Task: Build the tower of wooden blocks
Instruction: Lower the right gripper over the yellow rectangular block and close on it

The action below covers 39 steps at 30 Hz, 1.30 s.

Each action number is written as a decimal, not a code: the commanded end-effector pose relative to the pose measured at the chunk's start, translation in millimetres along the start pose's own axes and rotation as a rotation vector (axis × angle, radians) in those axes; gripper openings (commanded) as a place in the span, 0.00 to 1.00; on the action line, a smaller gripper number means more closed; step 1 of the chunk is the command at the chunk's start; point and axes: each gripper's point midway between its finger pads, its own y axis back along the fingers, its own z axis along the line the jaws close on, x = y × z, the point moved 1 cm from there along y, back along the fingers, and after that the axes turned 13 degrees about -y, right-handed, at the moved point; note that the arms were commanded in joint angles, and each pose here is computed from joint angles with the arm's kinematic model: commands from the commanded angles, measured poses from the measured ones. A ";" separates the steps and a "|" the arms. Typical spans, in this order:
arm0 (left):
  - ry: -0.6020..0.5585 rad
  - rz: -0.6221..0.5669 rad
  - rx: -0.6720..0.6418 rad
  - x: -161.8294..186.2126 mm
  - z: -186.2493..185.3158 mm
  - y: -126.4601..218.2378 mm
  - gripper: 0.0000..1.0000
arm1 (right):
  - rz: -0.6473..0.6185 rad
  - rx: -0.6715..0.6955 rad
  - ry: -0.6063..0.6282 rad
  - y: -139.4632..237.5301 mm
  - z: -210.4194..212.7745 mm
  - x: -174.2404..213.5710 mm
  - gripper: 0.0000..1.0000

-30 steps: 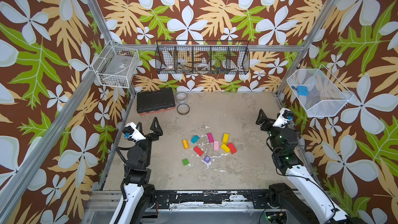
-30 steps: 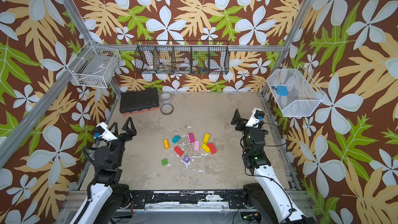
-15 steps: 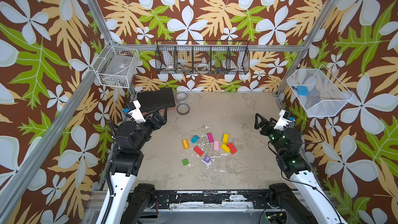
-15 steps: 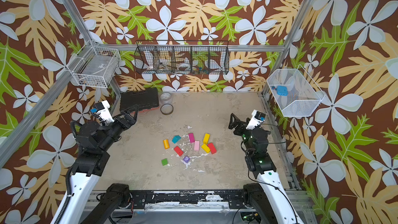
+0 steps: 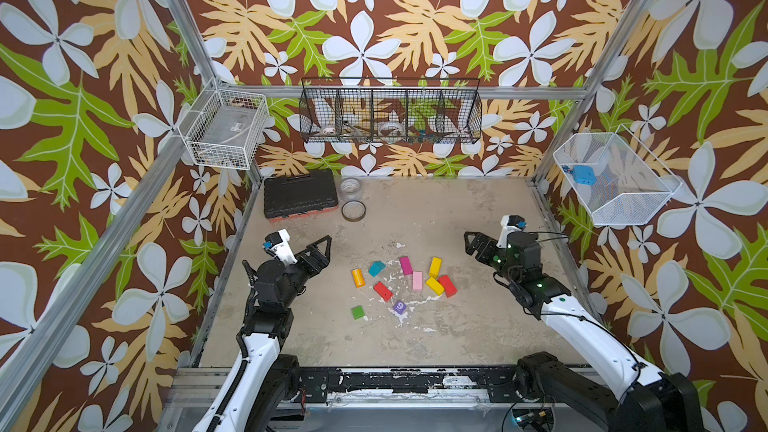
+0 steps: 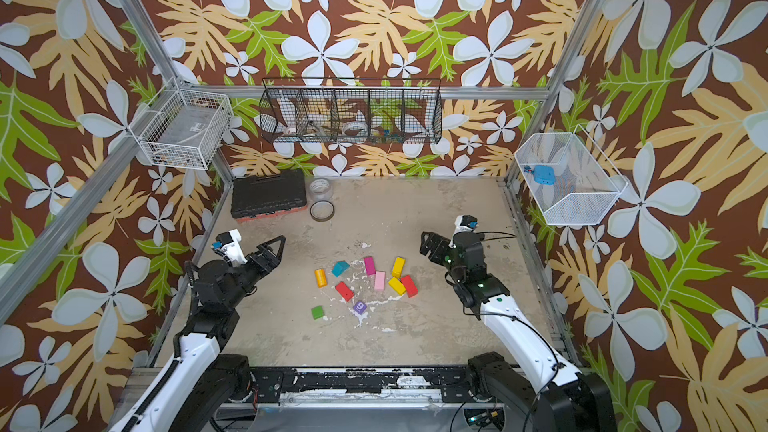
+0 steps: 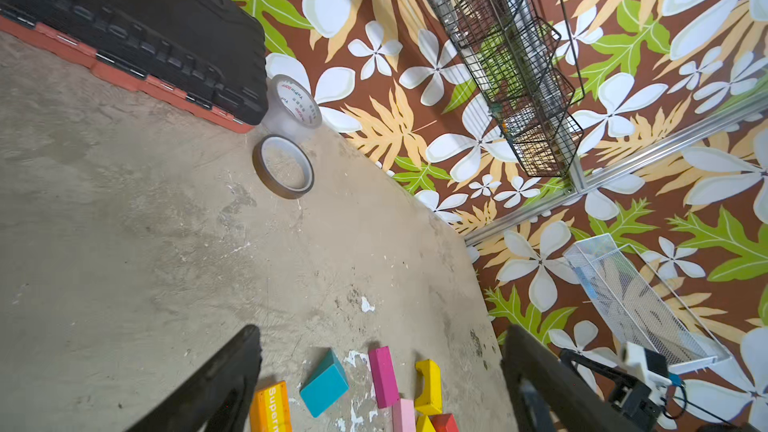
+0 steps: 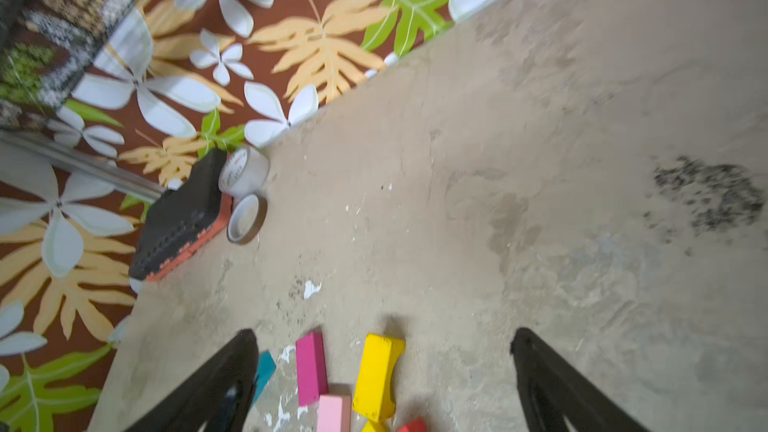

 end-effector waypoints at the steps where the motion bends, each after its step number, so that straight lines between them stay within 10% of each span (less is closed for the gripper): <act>1: -0.023 -0.059 0.057 -10.1 -11.3 4.0 0.91 | -0.003 0.062 0.028 -4.5 -5.0 16.1 0.92; 39: -0.049 -0.131 0.002 -22.3 -7.7 17.6 0.93 | 0.292 0.259 0.320 -34.3 -35.6 127.3 0.67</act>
